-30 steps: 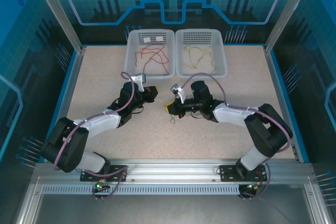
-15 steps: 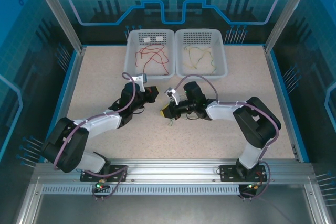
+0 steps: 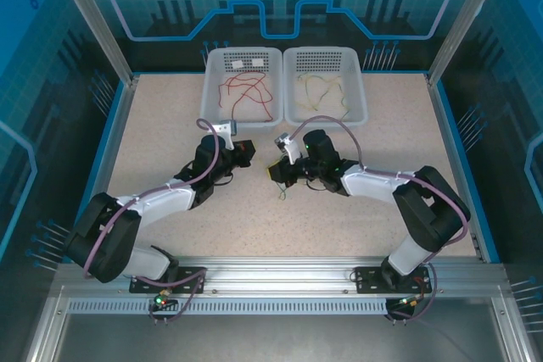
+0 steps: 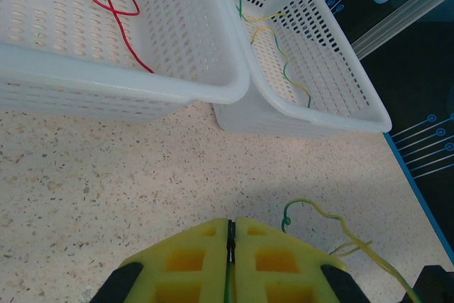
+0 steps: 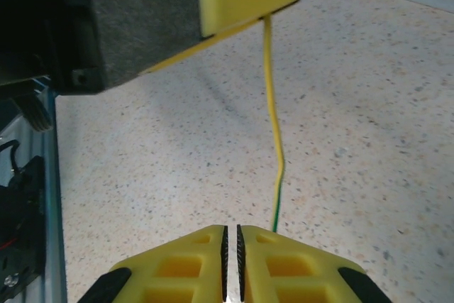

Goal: Untangle the cables

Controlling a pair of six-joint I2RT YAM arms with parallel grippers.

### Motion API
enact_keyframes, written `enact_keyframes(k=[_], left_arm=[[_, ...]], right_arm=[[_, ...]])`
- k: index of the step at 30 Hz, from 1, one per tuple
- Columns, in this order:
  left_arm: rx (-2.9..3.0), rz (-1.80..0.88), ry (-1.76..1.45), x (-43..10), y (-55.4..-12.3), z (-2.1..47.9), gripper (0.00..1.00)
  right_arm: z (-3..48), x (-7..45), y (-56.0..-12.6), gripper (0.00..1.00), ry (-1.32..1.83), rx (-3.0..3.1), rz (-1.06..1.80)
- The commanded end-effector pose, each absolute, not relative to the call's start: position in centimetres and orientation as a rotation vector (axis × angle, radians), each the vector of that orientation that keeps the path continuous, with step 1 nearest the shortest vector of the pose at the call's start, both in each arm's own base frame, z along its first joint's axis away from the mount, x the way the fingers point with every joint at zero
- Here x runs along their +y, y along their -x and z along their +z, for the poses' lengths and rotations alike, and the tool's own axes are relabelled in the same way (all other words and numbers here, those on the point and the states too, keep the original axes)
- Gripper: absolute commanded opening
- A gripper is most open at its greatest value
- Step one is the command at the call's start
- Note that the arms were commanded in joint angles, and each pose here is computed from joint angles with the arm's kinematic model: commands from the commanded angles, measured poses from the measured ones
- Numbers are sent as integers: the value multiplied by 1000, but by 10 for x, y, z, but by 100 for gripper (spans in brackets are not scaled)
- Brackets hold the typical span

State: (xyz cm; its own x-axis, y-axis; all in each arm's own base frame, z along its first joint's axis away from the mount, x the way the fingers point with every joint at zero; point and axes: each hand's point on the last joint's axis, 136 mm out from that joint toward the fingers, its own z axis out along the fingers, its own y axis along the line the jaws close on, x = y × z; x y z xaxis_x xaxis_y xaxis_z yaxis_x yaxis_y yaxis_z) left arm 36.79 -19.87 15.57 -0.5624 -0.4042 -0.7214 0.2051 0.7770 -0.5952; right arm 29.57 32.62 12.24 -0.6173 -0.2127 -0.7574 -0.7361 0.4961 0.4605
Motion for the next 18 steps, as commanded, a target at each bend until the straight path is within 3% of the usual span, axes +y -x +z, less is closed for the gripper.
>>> enact_keyframes(k=[1, 14, 18], left_arm=[[1999, -800, 119, -200, -364, 162, 0], [1992, -829, 110, -208, -365, 165, 0], [1985, -830, 111, -207, -365, 167, 0]], right_arm=[[117, 314, -300, 16, 746, 2128, 988], [86, 348, -296, 23, 849, 2207, 1058], [84, 350, -295, 35, 868, 2204, 1068]])
